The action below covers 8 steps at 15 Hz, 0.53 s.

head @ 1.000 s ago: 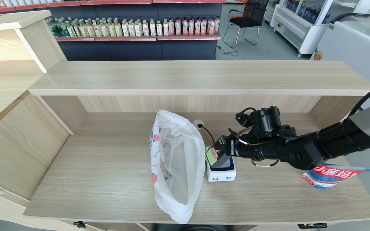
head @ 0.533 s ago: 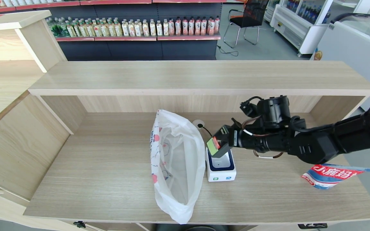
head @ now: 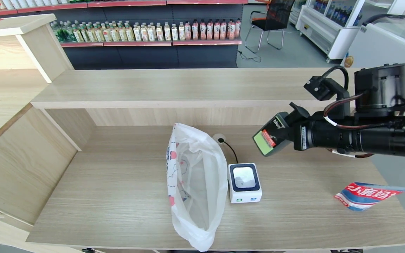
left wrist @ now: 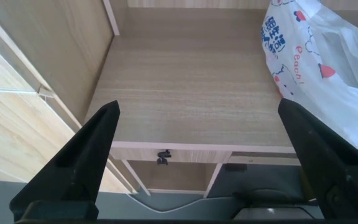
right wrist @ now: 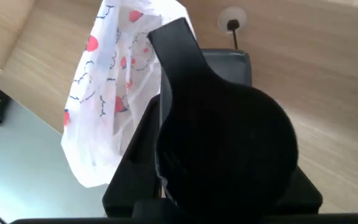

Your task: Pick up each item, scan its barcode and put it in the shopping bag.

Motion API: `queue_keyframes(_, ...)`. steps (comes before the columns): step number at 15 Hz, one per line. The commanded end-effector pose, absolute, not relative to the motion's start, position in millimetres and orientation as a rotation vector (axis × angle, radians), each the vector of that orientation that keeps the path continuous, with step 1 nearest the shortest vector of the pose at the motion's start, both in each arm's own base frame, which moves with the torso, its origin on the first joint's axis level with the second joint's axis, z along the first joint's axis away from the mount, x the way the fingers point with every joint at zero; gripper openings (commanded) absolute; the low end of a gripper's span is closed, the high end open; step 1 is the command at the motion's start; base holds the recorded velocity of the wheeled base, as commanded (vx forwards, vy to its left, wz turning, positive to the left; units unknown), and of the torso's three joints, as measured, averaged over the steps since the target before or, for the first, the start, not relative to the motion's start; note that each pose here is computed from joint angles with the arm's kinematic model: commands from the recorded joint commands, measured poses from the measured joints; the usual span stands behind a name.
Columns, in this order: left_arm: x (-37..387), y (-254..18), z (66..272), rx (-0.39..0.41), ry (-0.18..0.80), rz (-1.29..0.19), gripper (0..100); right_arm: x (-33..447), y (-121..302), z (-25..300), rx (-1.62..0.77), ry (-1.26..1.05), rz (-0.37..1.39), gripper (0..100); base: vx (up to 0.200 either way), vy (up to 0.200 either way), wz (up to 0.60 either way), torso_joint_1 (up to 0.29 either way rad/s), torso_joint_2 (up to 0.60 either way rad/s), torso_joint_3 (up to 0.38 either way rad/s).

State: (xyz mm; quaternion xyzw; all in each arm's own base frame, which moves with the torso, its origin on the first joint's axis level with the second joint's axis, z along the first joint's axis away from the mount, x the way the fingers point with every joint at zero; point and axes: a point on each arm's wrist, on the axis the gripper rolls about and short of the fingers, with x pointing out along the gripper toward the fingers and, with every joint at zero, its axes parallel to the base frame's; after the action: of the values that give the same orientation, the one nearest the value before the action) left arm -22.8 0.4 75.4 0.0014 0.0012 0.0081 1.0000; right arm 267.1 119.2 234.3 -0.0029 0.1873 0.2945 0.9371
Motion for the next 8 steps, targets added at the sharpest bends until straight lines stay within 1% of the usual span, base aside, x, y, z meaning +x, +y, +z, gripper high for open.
queue_keyframes(1,-23,0,76,0.003,0.002,0.017,100,268,122,232,0.086,0.408,0.632,0,0.000,0.200,0.00,0.022,0.01,0.002)
queue_keyframes(2,-23,0,76,0.005,0.002,0.017,100,275,124,225,0.096,0.435,0.631,0,0.000,0.200,0.00,0.022,0.02,-0.007)
queue_keyframes(4,-23,0,76,0.005,0.002,0.017,100,289,132,204,0.087,0.497,0.632,0,0.000,0.000,0.00,0.000,0.00,0.000)
queue_keyframes(8,-23,0,76,0.005,0.002,0.017,100,296,168,171,0.007,0.579,0.710,0,0.000,0.000,0.00,0.000,0.00,0.000)
